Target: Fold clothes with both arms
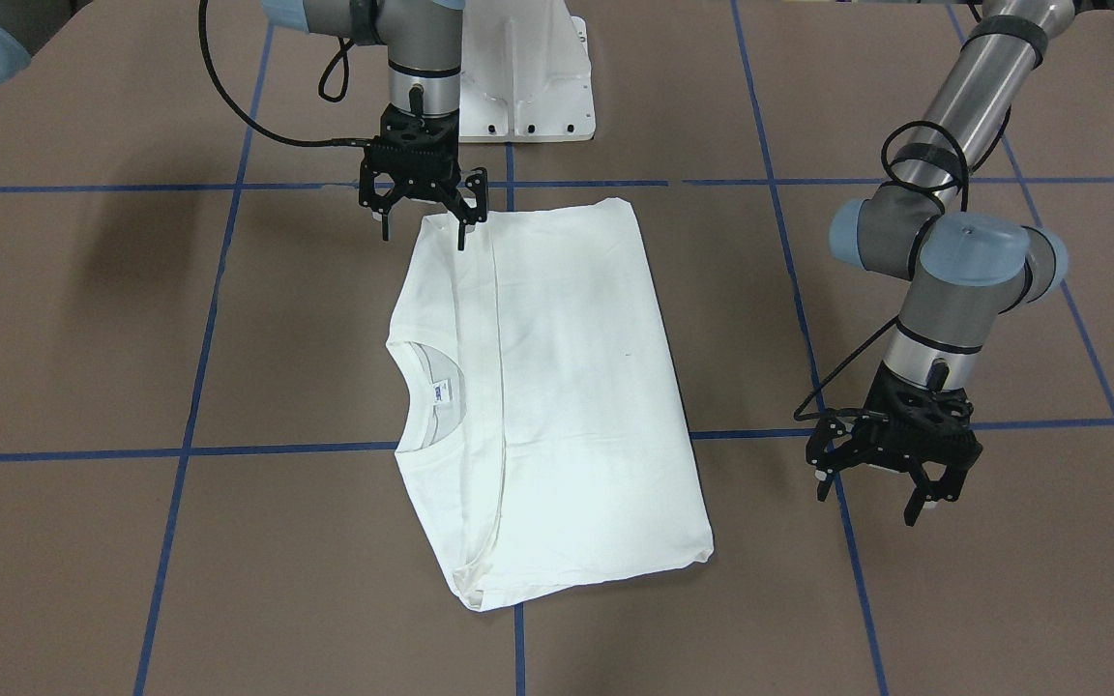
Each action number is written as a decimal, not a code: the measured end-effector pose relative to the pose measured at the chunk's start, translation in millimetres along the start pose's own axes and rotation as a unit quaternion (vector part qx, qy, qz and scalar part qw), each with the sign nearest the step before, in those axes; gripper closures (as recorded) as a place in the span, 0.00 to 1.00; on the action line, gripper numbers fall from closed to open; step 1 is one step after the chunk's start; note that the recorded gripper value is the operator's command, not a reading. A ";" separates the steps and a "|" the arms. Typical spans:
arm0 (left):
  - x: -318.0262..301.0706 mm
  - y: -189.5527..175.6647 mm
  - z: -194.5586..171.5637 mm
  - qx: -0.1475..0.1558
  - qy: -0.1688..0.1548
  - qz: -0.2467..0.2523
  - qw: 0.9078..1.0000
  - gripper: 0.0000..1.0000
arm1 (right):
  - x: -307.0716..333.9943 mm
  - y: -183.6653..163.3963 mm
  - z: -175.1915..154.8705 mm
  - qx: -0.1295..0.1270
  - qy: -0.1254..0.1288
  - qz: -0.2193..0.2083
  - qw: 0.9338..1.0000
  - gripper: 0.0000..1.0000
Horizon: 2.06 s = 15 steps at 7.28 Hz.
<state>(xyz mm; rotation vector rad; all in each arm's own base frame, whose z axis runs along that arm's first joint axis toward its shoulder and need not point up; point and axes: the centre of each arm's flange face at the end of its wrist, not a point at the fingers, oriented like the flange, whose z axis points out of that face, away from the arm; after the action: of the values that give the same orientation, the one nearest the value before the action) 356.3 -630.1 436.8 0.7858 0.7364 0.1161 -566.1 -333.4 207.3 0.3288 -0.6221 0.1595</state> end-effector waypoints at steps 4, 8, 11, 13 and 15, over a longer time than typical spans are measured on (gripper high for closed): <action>0.6 0.6 0.4 0.000 0.000 0.000 1.000 0.00 | -64.5 -3.6 24.9 -0.065 0.027 -0.077 0.995 0.00; 1.8 1.1 0.6 -0.001 0.001 0.001 1.000 0.00 | -72.1 10.5 43.1 -0.098 0.087 -0.090 0.987 0.00; 1.9 1.3 0.7 -0.001 0.001 0.001 1.000 0.00 | -72.4 29.1 49.6 -0.109 0.101 -0.101 0.984 0.00; 1.8 1.5 0.9 -0.001 0.001 0.001 1.000 0.00 | -68.4 32.6 53.1 -0.112 0.110 -0.107 0.982 0.00; 1.3 2.0 1.5 -0.002 0.000 0.001 1.000 0.00 | -59.2 29.3 51.6 -0.119 0.131 -0.124 0.976 0.00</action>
<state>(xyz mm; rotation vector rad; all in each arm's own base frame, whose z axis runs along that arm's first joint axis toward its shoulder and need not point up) 358.5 -629.1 438.2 0.7827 0.7362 0.1194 -648.9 -326.8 218.9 0.1475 -0.3299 -0.1114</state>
